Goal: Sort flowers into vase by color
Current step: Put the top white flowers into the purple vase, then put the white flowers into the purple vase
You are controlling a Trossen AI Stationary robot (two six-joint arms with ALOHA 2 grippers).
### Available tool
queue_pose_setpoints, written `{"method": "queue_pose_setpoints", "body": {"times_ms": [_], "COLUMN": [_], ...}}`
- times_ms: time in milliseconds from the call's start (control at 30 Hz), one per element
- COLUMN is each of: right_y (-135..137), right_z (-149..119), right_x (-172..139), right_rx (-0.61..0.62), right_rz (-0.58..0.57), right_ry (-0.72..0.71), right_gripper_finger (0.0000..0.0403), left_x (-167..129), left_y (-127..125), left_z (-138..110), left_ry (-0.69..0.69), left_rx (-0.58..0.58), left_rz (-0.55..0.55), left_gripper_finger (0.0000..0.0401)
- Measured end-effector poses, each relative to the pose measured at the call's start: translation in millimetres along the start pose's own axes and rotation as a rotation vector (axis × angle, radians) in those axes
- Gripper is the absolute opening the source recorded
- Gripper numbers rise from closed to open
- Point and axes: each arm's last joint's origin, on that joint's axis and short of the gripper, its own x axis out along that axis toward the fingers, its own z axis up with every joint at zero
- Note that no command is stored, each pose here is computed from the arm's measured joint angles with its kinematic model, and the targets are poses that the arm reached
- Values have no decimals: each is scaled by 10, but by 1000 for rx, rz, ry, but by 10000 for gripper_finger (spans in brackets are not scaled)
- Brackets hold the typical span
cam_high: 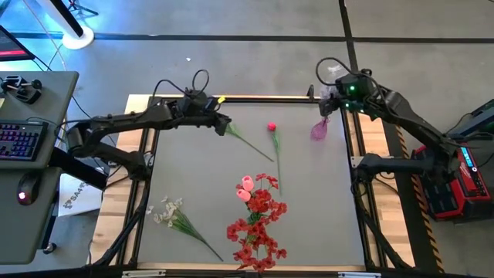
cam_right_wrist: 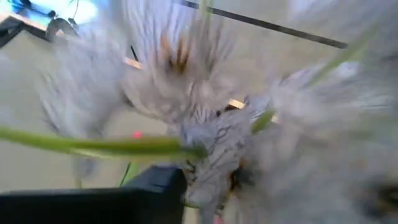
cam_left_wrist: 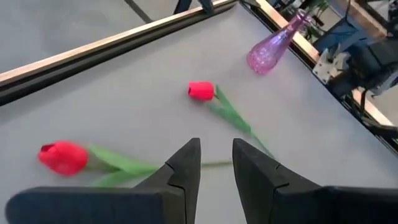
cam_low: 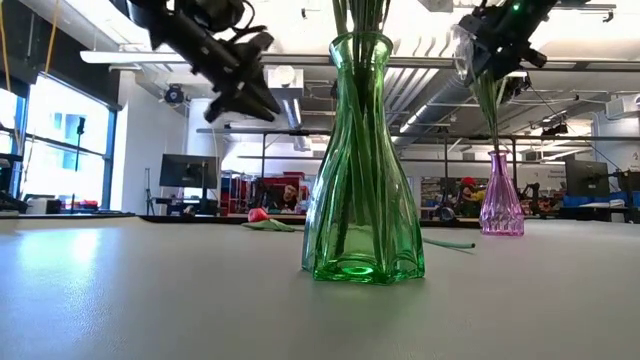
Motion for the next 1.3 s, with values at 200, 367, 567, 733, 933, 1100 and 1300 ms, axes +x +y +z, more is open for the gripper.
{"method": "queue_pose_setpoints", "body": {"times_ms": [200, 367, 567, 733, 933, 1100, 1300], "right_y": [-23, -54, -75, -71, -61, -57, -64], "right_z": [126, 353, 505, 506, 459, 427, 393], "right_x": [-236, -606, -906, -928, -853, -838, -834], "right_rx": [77, 113, 111, 82, 55, 19, -18], "right_rz": [-15, -20, 12, 34, 29, 47, 45], "right_ry": [-40, -189, -291, -280, -190, -146, -110], "right_gripper_finger": [296, 332, 320, 310, 309, 309, 309], "left_x": [-241, -419, -611, -742, -851, -902, -937], "left_y": [-119, -251, -531, -773, -1109, -1386, -1589], "left_z": [-112, -337, -718, -1096, -1574, -1966, -2413], "left_ry": [24, 88, 128, 209, 313, 512, 804], "left_rx": [-59, -272, -466, -623, -783, -833, -744], "left_rz": [66, 168, 267, 311, 298, 250, 258], "left_gripper_finger": [79, 78, 78, 78, 78, 78, 78]}}
